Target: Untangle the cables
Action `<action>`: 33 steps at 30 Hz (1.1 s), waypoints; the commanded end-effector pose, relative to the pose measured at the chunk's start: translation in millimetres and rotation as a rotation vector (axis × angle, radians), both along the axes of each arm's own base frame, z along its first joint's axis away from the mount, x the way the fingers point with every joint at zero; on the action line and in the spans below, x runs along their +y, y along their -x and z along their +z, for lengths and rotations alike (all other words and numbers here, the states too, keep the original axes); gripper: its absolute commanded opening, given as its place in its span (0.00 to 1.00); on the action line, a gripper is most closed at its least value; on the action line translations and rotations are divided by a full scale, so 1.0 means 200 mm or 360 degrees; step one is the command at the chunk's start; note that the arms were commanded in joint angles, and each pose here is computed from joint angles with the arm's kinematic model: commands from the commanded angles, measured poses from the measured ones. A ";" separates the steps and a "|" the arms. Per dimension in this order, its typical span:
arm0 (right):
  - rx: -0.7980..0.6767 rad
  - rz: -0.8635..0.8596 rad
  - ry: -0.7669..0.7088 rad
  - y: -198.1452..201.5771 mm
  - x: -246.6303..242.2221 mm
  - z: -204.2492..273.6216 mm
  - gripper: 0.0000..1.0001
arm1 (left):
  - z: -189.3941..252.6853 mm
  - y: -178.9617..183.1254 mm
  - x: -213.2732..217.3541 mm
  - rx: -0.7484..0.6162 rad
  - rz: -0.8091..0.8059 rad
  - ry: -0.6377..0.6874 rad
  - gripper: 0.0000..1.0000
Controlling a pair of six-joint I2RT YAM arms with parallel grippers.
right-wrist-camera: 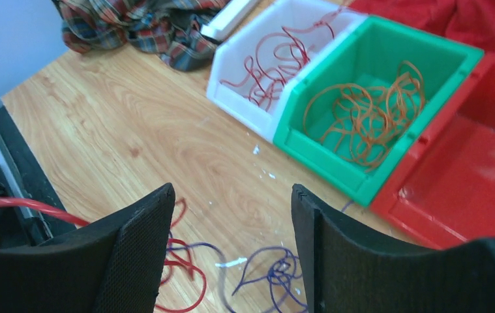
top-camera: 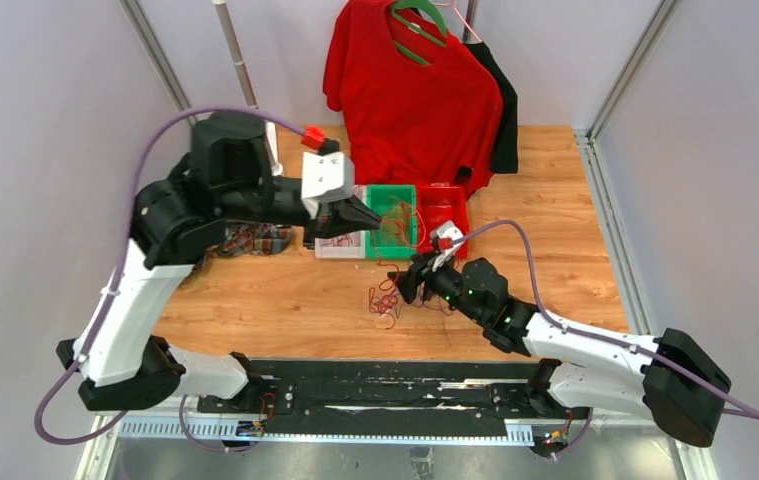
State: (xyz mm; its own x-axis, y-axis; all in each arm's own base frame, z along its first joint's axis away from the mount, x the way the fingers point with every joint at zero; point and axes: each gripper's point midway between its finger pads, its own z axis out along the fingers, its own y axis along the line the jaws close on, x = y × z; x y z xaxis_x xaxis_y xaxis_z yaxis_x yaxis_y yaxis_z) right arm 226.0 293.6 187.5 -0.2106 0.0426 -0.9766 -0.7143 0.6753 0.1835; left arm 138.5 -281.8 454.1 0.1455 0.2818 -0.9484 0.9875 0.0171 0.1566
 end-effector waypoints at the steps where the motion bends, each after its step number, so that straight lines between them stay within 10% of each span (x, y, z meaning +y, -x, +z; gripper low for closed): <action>1: 0.0001 -0.0098 -0.0075 -0.01 -0.05 -0.02 0.65 | 0.21 0.04 0.09 -0.0240 0.0038 0.0131 0.00; 20: -0.0496 0.0615 -0.0129 0.32 0.16 0.68 0.81 | 0.49 -0.02 0.19 -0.0709 0.0158 0.0238 0.01; 33: -0.0266 0.0494 0.0069 0.05 0.47 0.13 0.75 | 0.79 -0.01 0.30 -0.0975 0.0309 0.0434 0.00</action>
